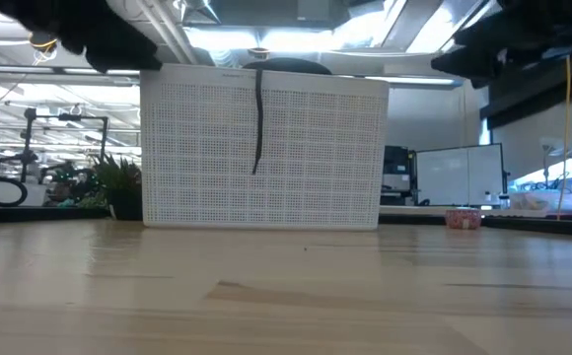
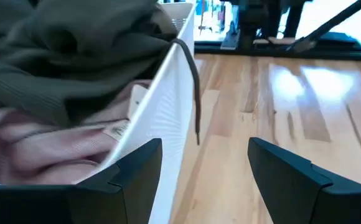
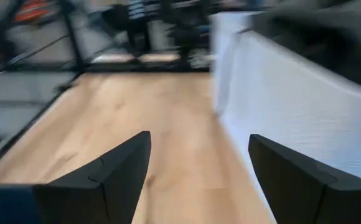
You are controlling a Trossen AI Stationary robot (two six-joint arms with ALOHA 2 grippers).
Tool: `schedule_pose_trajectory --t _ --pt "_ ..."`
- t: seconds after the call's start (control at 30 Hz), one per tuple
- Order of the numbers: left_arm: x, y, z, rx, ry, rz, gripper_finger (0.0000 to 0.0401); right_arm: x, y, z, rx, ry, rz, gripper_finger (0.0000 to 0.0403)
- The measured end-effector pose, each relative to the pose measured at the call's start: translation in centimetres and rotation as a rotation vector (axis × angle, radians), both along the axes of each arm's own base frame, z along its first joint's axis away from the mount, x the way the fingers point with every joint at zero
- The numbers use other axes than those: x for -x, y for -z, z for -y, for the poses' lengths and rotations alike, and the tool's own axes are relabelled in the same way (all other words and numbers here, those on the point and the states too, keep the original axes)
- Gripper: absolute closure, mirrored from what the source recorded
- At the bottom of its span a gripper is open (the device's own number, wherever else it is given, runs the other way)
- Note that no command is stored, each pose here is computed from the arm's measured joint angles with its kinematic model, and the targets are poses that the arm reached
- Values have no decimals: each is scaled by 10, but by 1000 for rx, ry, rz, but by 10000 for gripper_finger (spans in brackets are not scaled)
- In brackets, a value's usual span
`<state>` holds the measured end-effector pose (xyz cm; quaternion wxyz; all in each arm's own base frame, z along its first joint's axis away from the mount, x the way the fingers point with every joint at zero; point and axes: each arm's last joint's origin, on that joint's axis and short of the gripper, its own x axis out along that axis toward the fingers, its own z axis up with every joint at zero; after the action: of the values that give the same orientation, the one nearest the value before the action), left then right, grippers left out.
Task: Sort clothes
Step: Return to Home Position
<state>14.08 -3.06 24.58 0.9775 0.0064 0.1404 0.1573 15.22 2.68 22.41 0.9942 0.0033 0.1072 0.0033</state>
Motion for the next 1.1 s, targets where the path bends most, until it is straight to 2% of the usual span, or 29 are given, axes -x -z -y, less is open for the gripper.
schedule_pose_trajectory --t 0.07,0.17,0.23,0.43,0.83,0.97,1.1 --pt "2 9 0 -6 25 30 168 2 6 1 -8 -75 -14 114" --pt "10 23 0 3 155 49 168 6 17 5 -33 -133 -45 114" --pt "16 31 -1 25 190 63 168 9 24 8 -47 -152 -53 114" --pt "29 46 -5 57 191 160 168 17 36 17 -76 -96 13 113" --pt "45 66 -9 67 239 273 168 32 52 18 -113 -91 102 113" --pt "50 67 -9 55 368 289 168 36 52 17 -120 -144 136 113" --pt "49 71 -14 55 314 265 168 39 59 17 -119 -134 160 113"
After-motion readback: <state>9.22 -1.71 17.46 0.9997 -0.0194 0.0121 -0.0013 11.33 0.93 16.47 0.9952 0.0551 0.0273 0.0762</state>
